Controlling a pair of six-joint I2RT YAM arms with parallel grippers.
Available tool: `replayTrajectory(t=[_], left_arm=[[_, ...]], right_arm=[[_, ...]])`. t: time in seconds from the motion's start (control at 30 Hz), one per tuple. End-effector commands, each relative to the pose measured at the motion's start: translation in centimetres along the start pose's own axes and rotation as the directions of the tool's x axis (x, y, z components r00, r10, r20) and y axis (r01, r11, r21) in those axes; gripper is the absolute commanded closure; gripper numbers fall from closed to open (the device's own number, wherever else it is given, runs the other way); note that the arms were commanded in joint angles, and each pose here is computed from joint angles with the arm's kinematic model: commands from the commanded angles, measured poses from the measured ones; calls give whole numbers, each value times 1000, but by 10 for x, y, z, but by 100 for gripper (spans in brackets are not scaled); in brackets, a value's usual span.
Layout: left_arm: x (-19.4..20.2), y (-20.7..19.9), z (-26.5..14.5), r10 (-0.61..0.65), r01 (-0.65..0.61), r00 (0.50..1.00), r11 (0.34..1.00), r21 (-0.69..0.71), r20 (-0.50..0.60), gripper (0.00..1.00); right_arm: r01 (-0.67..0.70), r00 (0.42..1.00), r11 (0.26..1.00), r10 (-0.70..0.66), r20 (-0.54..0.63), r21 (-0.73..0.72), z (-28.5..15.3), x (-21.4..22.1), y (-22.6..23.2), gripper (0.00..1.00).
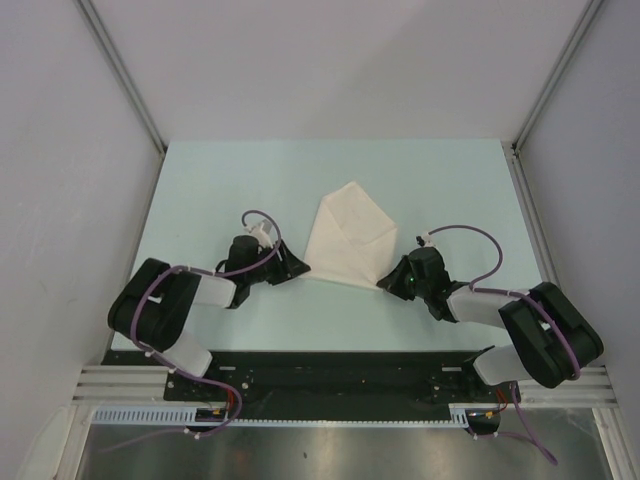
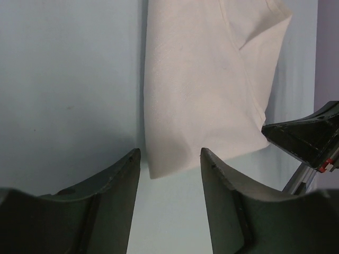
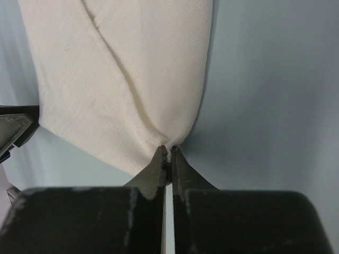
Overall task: Fold the napkin, place the utensils inside, and roll it up
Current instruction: Roll the napkin with the utensil
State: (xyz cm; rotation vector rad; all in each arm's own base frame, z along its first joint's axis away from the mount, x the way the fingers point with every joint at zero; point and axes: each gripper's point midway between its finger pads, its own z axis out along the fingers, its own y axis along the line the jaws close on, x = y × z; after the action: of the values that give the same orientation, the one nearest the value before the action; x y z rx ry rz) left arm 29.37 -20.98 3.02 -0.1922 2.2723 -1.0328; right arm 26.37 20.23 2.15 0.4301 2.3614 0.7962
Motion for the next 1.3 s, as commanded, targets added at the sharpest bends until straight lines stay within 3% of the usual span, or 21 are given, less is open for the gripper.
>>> replayTrajectory(t=[0.0, 0.17, 0.33, 0.4, 0.5, 0.53, 0.57, 0.63, 0.7, 0.9, 1.07, 1.27], left_arm=[[21, 6, 3, -9, 8, 997, 1000, -17, -74, 46], [31, 14, 3, -30, 26, 995, 999, -37, -93, 60], [30, 12, 6, -44, 41, 994, 999, -32, -99, 83], [26, 7, 6, -45, 43, 994, 999, -22, -99, 91], [23, 3, 7, -51, 49, 993, 999, -23, -110, 100], [20, -1, 6, -49, 48, 993, 999, -16, -108, 100], [18, -3, 6, -49, 48, 993, 999, -13, -107, 100], [14, -8, 5, -54, 53, 993, 999, -13, -107, 100], [9, -12, 4, -58, 57, 993, 998, -13, -101, 100], [1, -22, 3, -78, 78, 992, 997, 4, -102, 100], [-8, -26, 1, -95, 97, 992, 995, 16, -85, 100], [-13, -25, -3, -115, 117, 990, 993, 19, -80, 100]], right_arm=[[11, 999, 997, -9, -35, 76, 1, 11, -19, 100], [14, 999, 997, -12, -32, 75, 1, 11, -18, 100], [42, 999, 995, -41, -16, 85, -3, 6, -17, 100], [77, 997, 992, -79, 11, 101, -10, -1, -15, 95], [165, 982, 979, -175, 74, 124, -23, -19, -5, 68], [202, 973, 971, -214, 91, 126, -28, -26, 4, 52], [234, 959, 960, -254, 126, 151, -32, -34, 6, 46], [355, 916, 923, -376, 142, 151, -41, -37, 21, 32], [436, 870, 887, -459, 180, 154, -44, -44, 43, 26], [674, 682, 717, -697, 222, 177, -27, -36, 101, 22], [804, 535, 568, -820, 203, 178, 10, 2, 135, 20], [870, 432, 471, -871, 233, 145, 40, 39, 169, 15]])
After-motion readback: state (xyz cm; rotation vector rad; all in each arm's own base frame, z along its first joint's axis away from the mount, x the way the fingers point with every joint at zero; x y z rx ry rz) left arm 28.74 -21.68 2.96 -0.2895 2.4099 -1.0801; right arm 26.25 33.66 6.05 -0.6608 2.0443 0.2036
